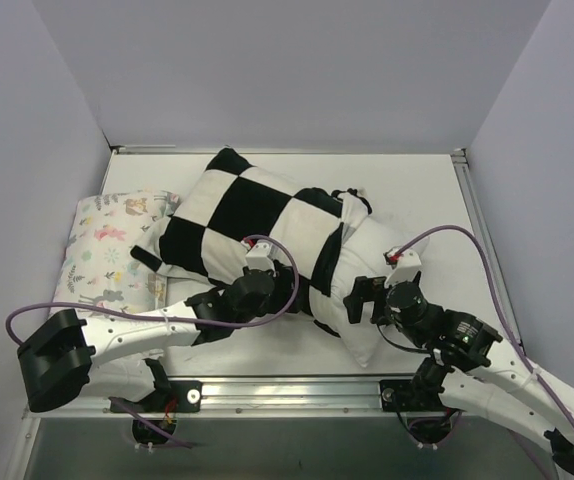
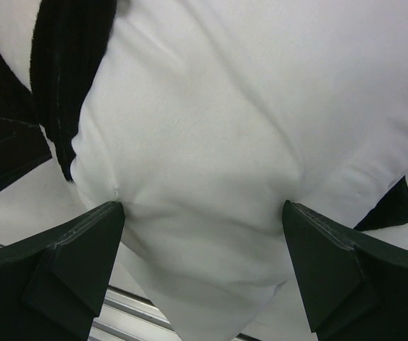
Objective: Remove the pillowcase from the pillow
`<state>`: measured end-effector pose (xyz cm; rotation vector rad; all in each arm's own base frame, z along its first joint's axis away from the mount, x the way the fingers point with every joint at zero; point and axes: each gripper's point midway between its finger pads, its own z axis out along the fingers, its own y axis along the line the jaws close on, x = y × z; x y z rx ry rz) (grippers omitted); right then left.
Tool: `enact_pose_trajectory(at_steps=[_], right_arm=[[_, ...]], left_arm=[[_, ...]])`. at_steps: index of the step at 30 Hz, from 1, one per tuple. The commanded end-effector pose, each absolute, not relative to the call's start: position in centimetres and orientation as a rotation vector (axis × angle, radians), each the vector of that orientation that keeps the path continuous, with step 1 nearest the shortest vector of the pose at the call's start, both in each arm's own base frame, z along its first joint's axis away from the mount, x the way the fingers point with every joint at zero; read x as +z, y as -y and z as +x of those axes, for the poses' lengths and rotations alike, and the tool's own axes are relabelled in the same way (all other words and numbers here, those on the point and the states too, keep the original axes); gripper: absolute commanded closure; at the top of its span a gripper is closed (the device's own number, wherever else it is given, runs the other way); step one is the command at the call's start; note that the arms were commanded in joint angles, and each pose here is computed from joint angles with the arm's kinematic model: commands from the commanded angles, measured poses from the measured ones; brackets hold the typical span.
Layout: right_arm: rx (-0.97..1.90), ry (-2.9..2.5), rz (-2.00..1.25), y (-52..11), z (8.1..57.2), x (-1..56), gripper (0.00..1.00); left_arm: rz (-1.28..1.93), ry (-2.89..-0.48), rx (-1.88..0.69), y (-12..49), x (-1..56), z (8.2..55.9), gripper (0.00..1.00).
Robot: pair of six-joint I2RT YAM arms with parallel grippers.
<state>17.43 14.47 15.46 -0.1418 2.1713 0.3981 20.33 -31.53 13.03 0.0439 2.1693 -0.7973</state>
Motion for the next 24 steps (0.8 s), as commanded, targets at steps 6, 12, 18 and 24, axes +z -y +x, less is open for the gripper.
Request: enact_pose_trajectory(at_steps=[6,12,18,24], right_arm=[[0.285,-2.220,-0.206,-14.5,16.4,12.4,0.00],[0.250,-2.218,-0.242,-15.2,16.4,11.7,0.00],[0.115,-2.197,-0.301,-16.4,18.7,14.2,0.67],[0.284,-2.058,-0.298,-17.1,19.6,26.2,1.00]], left_arm=[[-0.031,-2.054,-0.784,33.4,14.3,23.4,0.57],[-0.029,-2.035,-0.669,32.2,15.6,24.5,1.00],[0.023,-1.998,-0.496,28.9,19.5,24.5,1.00],[0.075,-1.794,-0.298,24.7,30.6,23.7,1.00]])
